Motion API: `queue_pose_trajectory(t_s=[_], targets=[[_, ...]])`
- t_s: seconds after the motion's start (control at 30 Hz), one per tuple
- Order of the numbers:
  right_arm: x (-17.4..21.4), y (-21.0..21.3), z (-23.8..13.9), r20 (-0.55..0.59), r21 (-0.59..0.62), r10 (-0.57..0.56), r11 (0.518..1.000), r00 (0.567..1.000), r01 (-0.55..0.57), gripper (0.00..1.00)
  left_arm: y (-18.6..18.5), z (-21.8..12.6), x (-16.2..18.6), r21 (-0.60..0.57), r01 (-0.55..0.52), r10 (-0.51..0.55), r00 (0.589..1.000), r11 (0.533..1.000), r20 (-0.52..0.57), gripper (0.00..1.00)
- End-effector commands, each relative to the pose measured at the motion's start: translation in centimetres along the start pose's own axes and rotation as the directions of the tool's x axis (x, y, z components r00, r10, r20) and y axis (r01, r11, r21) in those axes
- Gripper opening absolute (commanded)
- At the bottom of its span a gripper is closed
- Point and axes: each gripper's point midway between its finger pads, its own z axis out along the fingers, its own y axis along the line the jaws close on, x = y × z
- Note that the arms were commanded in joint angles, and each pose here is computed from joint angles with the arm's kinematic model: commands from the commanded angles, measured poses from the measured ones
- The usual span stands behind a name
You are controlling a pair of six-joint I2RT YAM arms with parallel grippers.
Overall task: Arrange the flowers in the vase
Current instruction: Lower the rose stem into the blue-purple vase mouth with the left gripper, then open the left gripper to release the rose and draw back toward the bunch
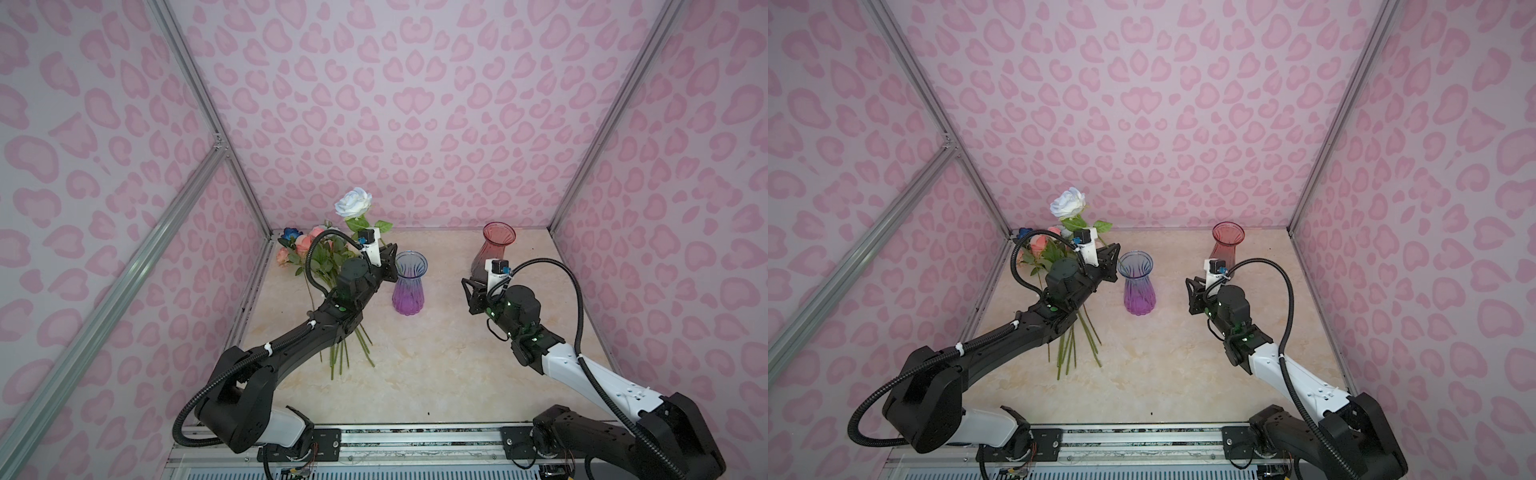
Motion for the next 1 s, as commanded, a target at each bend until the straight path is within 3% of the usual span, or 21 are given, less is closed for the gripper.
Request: queue_pose_trajectory(t_s=[0.0, 0.1, 0.13, 0.17, 0.27, 0.57, 0.73, 0.8, 0.97], targets=[[-0.1, -0.2, -0.2, 0.008, 0.011, 0.004, 1.0, 1.0, -0.004, 0.3, 0.8, -0.2, 1.8, -0.034, -0.019, 0.017, 0.997, 0.999, -0.073, 0.23], [-0.4, -0.2, -0.3, 0.014, 0.013, 0.005, 1.0, 1.0, -0.005, 0.31, 0.6, -1.0, 2.2, -0.017, -0.025, 0.023, 0.995, 1.0, -0.095, 0.35], [-0.4, -0.2, -0.4, 0.016, 0.012, 0.006, 1.0, 1.0, -0.006, 0.32, 0.5, -1.3, 2.2, -0.012, -0.026, 0.025, 0.994, 1.0, -0.102, 0.48], [-0.4, -0.1, -0.4, 0.015, 0.009, 0.005, 1.0, 1.0, -0.006, 0.33, 0.3, -1.6, 2.1, -0.006, -0.03, 0.029, 0.994, 1.0, -0.105, 0.55], [-0.4, 0.0, -0.4, 0.011, 0.003, 0.006, 1.0, 1.0, -0.006, 0.37, 0.7, -2.5, 2.0, -0.031, -0.039, 0.035, 0.99, 0.999, -0.134, 0.69], [-0.6, 0.1, -0.5, 0.015, -0.002, 0.01, 1.0, 1.0, -0.01, 0.41, 1.5, -3.8, 3.3, -0.069, -0.073, 0.054, 0.967, 0.995, -0.248, 0.74], [-0.6, 0.1, -0.4, 0.012, -0.002, 0.011, 1.0, 1.0, -0.011, 0.44, 1.7, -4.8, 3.6, -0.081, -0.121, 0.088, 0.94, 0.989, -0.329, 0.84], [-0.5, 0.2, -0.4, 0.007, -0.005, 0.011, 1.0, 1.0, -0.011, 0.46, 1.8, -5.3, 3.6, -0.078, -0.144, 0.108, 0.931, 0.987, -0.349, 0.96], [-0.7, 0.2, -0.4, 0.007, -0.006, 0.012, 1.0, 1.0, -0.012, 0.5, 2.1, -7.0, 3.3, -0.071, -0.198, 0.156, 0.908, 0.978, -0.389, 1.0]])
